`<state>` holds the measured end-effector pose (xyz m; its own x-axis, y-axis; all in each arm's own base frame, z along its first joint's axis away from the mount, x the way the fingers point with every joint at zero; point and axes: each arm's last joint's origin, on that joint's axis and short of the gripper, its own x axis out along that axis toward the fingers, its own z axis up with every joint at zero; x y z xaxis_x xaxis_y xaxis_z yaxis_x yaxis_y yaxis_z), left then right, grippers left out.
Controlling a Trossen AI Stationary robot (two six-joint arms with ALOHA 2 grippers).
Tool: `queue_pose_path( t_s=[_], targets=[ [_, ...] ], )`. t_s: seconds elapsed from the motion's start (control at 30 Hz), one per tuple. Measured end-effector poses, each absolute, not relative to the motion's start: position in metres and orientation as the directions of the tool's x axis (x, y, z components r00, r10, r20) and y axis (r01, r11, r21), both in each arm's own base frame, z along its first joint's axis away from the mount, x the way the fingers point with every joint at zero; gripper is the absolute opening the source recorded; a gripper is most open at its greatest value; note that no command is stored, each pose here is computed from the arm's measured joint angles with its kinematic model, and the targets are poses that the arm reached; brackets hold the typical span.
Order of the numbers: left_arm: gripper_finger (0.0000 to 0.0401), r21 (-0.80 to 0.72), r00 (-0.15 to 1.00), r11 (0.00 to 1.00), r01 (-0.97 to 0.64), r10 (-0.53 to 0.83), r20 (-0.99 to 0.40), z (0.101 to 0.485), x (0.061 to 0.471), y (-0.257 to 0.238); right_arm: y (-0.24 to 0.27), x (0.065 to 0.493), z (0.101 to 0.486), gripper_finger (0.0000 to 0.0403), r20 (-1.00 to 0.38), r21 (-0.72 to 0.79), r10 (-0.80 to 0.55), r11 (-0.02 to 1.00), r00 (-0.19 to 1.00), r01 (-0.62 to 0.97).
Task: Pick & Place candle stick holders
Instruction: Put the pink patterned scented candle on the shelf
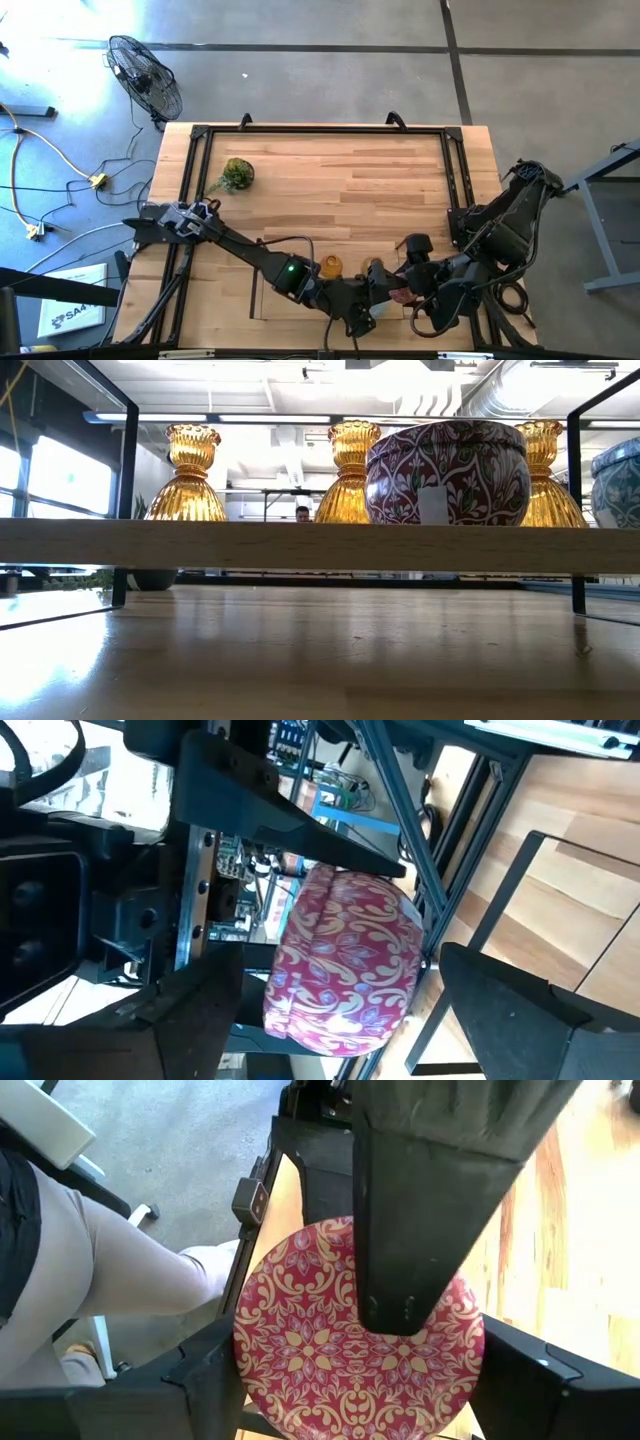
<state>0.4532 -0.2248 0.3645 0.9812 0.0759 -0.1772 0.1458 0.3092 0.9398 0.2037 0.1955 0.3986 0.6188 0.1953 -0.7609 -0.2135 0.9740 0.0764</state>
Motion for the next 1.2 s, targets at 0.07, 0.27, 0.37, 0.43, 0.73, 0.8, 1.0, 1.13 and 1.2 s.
queue_pose_path(
  t_s=[0.07,0.27,0.37,0.43,0.73,0.8,1.0,1.13,1.2],
  targets=[
    [0.032,0.942,0.981,0.302,0.145,0.084,-0.177,0.3644,0.4532,-0.2245,0.1955,0.2037,0.3986,0.0287,-0.761,0.072,0.195,0.973,0.619,-0.218],
    [0.0249,0.946,0.98,0.29,0.143,0.09,-0.176,0.3646,0.4532,-0.2242,0.1958,0.2039,0.3988,0.0287,-0.758,0.069,0.197,0.972,0.622,-0.224],
    [0.0201,0.948,0.98,0.283,0.143,0.091,-0.175,0.3647,0.4532,-0.2244,0.1959,0.2039,0.3988,0.0287,-0.759,0.073,0.201,0.971,0.619,-0.226],
    [0.0181,0.952,0.981,0.272,0.141,0.094,-0.172,0.3649,0.453,-0.2246,0.1959,0.2039,0.3988,0.0287,-0.76,0.079,0.206,0.971,0.616,-0.227],
    [0.0181,0.953,0.98,0.272,0.134,0.103,-0.168,0.3652,0.4529,-0.2247,0.1959,0.2039,0.399,0.0289,-0.759,0.084,0.208,0.971,0.617,-0.223],
    [0.0186,0.951,0.98,0.28,0.132,0.107,-0.167,0.3652,0.4529,-0.2246,0.1964,0.2043,0.3994,0.031,-0.755,0.086,0.212,0.97,0.621,-0.226],
    [0.0199,0.941,0.975,0.318,0.12,0.139,-0.172,0.3644,0.4527,-0.2235,0.1981,0.2061,0.4014,0.0372,-0.734,0.075,0.225,0.965,0.641,-0.253],
    [0.0176,0.941,0.972,0.319,0.113,0.161,-0.172,0.3642,0.4527,-0.2225,0.1957,0.2051,0.4019,0.0381,-0.725,0.031,0.175,0.974,0.666,-0.223],
    [0.0176,0.942,0.971,0.316,0.114,0.167,-0.173,0.3638,0.4517,-0.2241,0.1908,0.2009,0.4036,0.0382,-0.729,0.011,0.143,0.98,0.67,-0.197]
  ],
)
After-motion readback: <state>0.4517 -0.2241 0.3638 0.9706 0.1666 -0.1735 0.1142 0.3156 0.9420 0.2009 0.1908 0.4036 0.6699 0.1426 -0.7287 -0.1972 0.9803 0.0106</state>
